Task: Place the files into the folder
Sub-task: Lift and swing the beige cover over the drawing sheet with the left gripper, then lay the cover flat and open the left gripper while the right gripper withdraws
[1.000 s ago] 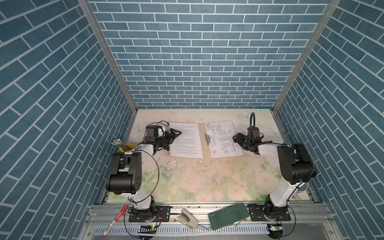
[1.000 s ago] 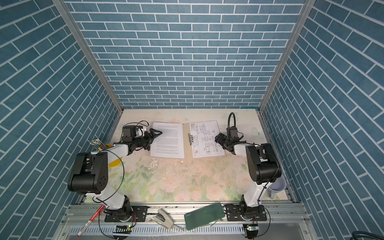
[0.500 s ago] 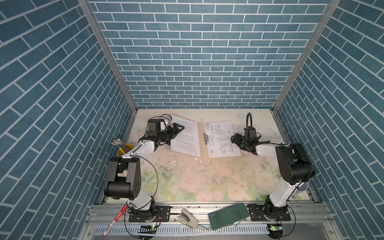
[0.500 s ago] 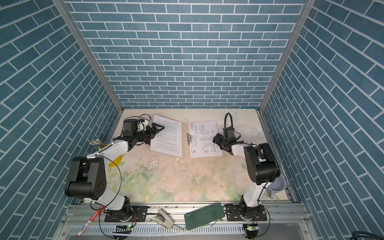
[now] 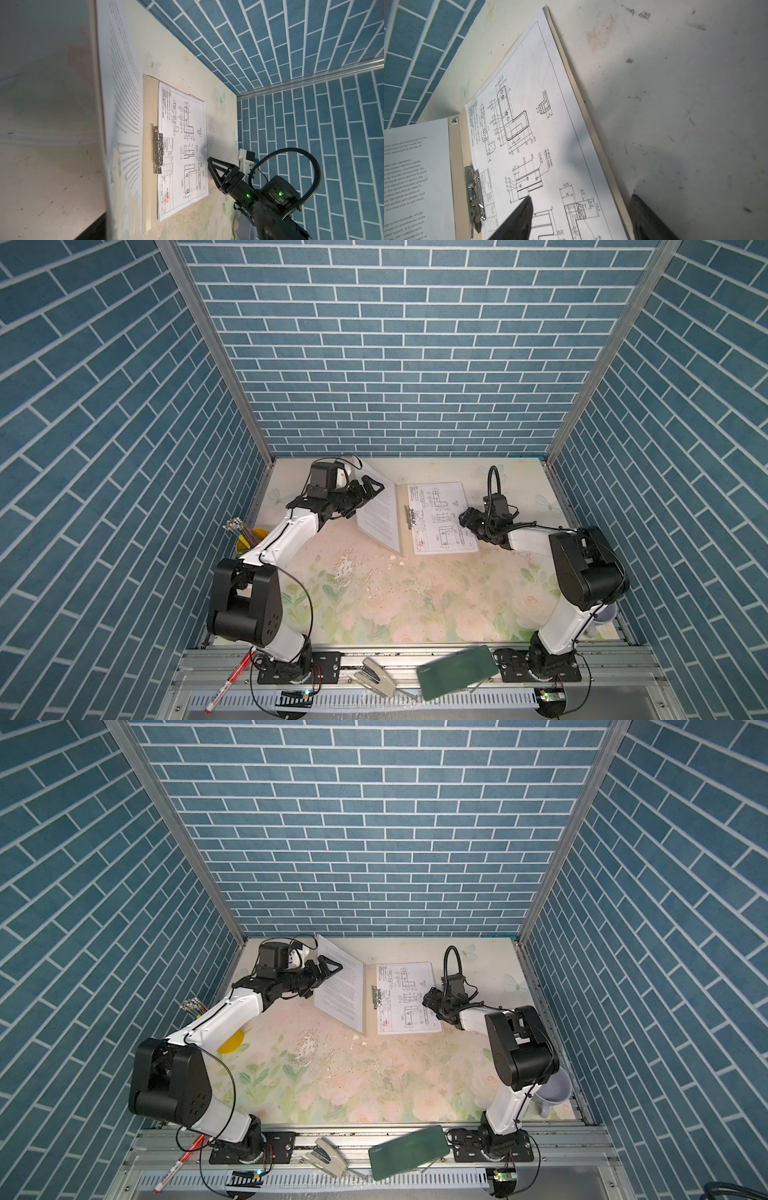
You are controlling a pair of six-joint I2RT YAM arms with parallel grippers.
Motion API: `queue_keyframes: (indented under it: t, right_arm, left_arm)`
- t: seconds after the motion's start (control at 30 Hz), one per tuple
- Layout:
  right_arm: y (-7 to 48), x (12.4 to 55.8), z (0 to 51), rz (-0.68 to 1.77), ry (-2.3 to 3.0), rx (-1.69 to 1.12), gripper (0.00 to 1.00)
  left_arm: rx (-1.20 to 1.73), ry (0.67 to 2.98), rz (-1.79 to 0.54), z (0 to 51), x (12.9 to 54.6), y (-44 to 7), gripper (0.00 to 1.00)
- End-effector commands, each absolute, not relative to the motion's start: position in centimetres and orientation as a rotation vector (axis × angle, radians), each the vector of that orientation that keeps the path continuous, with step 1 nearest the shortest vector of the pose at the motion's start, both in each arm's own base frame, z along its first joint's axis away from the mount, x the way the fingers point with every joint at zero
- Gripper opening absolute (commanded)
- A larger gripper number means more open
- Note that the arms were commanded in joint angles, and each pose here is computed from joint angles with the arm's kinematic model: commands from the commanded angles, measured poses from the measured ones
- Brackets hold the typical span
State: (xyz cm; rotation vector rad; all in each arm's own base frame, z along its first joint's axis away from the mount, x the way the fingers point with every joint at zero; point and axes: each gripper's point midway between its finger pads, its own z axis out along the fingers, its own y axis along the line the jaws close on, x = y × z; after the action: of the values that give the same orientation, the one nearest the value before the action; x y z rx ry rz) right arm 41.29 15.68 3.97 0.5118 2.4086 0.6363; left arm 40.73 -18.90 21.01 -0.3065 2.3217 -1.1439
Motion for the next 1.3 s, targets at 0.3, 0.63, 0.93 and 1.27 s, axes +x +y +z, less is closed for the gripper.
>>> queue_keyframes:
  t: [0.3, 0.63, 0.93, 1.27]
  right_arm:
    - [16.2, 38.7, 2.2, 0.622, 2.527, 0.594, 0.73]
    - [12.1, 36.8, 5.0, 0.453, 2.511, 0.611, 0.76]
    - [3.9, 33.6, 10.7, 0.175, 2.364, 0.621, 0.83]
    - [1.8, 34.4, 13.4, -0.027, 2.350, 0.402, 0.89]
  left_arm:
    - [-0.103, 2.337, -1.121, 23.8, 40.1, -25.4, 1.00]
    - [0.141, 2.375, -1.211, 24.5, 39.2, -33.7, 1.00]
    - [0.150, 2.394, -1.174, 23.3, 39.6, -34.2, 1.00]
    - [0.090, 2.433, -1.136, 21.7, 41.2, -34.1, 1.00]
